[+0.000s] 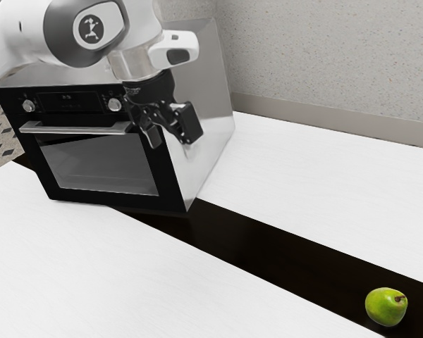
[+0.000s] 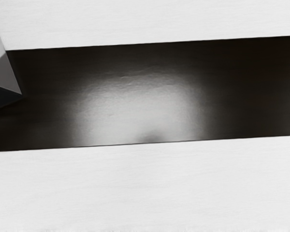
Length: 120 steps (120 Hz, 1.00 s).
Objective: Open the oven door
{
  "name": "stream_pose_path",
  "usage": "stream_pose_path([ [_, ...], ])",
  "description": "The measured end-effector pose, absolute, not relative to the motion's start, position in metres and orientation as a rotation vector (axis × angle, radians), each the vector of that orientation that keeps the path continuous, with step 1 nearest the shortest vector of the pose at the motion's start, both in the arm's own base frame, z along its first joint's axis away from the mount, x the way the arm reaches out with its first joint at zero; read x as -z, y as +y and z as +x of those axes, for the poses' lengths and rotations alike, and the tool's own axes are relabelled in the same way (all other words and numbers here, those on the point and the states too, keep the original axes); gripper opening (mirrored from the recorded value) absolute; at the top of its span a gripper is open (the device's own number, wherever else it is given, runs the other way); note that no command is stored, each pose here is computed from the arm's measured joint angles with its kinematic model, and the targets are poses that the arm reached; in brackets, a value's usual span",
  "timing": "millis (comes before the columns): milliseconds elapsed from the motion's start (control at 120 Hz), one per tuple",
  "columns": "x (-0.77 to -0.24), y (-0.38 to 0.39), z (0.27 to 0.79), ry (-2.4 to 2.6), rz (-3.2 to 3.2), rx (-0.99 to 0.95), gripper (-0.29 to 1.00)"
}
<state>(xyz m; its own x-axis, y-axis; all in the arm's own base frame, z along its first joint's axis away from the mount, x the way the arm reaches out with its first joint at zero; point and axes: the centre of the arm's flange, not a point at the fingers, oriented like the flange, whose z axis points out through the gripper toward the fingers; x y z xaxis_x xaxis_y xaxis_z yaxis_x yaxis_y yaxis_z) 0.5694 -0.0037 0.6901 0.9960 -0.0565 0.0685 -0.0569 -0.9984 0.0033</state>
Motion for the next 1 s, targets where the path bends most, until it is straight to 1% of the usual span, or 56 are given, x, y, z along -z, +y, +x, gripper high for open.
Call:
stream_pose_path([
  [217,-0.689,-0.003,0.568,-0.12,3.131,-0.08,0.7],
  [258,-0.724,-0.001,0.549,-0.126,3.13,-0.182,0.7],
  [300,-0.783,0.002,0.513,-0.17,3.124,-0.368,0.7],
  [333,-0.815,0.008,0.489,-0.226,3.126,-0.475,0.7],
  [417,-0.842,0.062,0.468,-0.215,3.28,-0.575,0.7],
  [467,-0.821,0.082,0.452,-0.272,3.348,-0.546,0.7],
  [525,-0.779,0.103,0.421,-0.395,3.38,-0.551,0.7],
  [575,-0.753,0.13,0.387,-0.473,3.355,-0.646,0.7],
  [633,-0.739,0.165,0.372,-0.542,3.269,-0.795,0.7],
  [717,-0.73,0.19,0.385,-0.694,3.199,-0.936,0.7],
  [800,-0.729,0.196,0.399,-0.874,3.176,-1.022,0.7],
  [867,-0.728,0.212,0.4,-0.98,3.166,-1.07,0.7],
  [933,-0.723,0.224,0.403,-1.094,3.16,-1.078,0.7],
  [1000,-0.716,0.23,0.42,-1.23,3.163,-1.015,0.7],
])
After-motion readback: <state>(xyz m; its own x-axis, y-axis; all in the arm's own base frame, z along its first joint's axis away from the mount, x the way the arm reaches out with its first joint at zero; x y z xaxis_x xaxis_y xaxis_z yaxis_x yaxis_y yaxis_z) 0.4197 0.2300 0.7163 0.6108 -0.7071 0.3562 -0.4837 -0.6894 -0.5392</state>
